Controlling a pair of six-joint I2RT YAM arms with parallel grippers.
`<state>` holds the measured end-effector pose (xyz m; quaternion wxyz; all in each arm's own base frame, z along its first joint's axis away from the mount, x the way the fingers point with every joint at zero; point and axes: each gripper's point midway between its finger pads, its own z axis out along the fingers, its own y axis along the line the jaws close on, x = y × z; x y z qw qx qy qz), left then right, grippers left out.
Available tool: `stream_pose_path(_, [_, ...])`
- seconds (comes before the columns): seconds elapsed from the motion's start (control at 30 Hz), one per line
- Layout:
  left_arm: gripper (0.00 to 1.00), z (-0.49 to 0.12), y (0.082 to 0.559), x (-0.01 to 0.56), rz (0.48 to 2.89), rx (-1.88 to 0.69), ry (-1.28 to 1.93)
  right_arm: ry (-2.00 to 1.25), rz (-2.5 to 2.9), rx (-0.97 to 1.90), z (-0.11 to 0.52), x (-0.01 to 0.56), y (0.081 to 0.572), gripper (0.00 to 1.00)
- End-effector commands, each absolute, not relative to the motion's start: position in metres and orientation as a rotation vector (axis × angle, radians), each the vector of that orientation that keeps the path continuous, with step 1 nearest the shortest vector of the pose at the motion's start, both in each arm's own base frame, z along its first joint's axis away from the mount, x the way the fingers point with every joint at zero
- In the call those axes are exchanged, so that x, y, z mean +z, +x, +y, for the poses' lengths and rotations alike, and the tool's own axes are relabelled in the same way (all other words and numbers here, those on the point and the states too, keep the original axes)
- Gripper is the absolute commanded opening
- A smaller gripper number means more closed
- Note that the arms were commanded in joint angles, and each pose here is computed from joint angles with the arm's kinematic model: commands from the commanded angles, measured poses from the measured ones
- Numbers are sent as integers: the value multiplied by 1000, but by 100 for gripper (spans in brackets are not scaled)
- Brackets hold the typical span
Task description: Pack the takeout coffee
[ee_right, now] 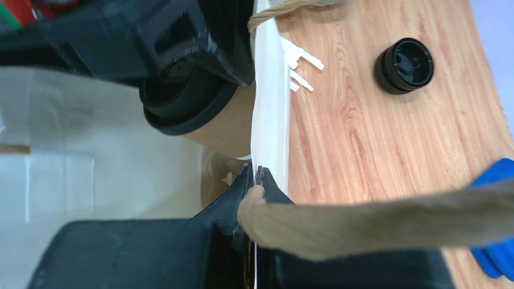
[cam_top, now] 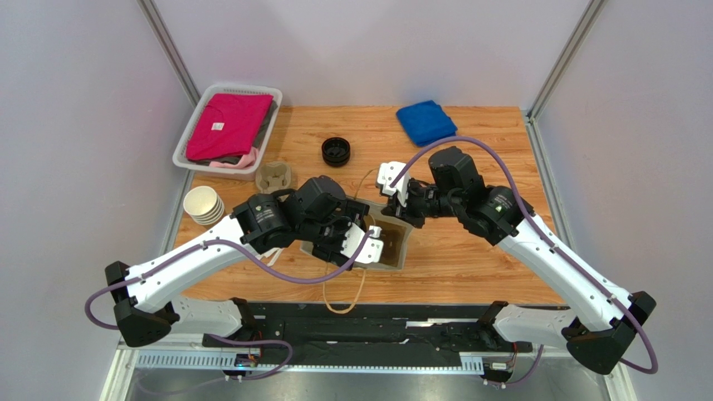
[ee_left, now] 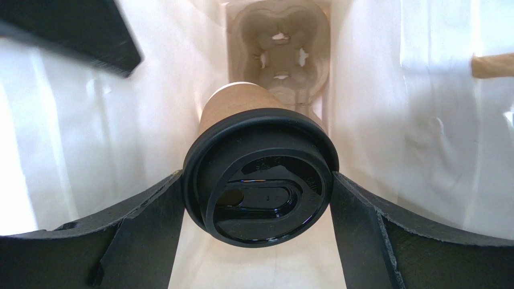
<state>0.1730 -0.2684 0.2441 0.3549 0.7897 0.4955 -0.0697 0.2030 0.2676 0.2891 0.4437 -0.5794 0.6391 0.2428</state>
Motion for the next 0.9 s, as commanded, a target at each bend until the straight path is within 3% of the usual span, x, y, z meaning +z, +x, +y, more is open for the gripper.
stream_pose_path(0.0, [6,-270,167,270,1126,-185,2062,-1462,1511,656,270,307,194,0])
stream_pose_path(0.3, [6,-273,156,255,1163,-227,2199,-1497,1477,637,272,326,197,0])
stream_pose_path(0.5, [6,-273,164,235,1207,-108,2245,-1486,1607,674,277,319,197,0])
stream_pose_path(0.87, [4,-259,177,216,1341,16,2270,-1544,1664,481,279,298,194,0])
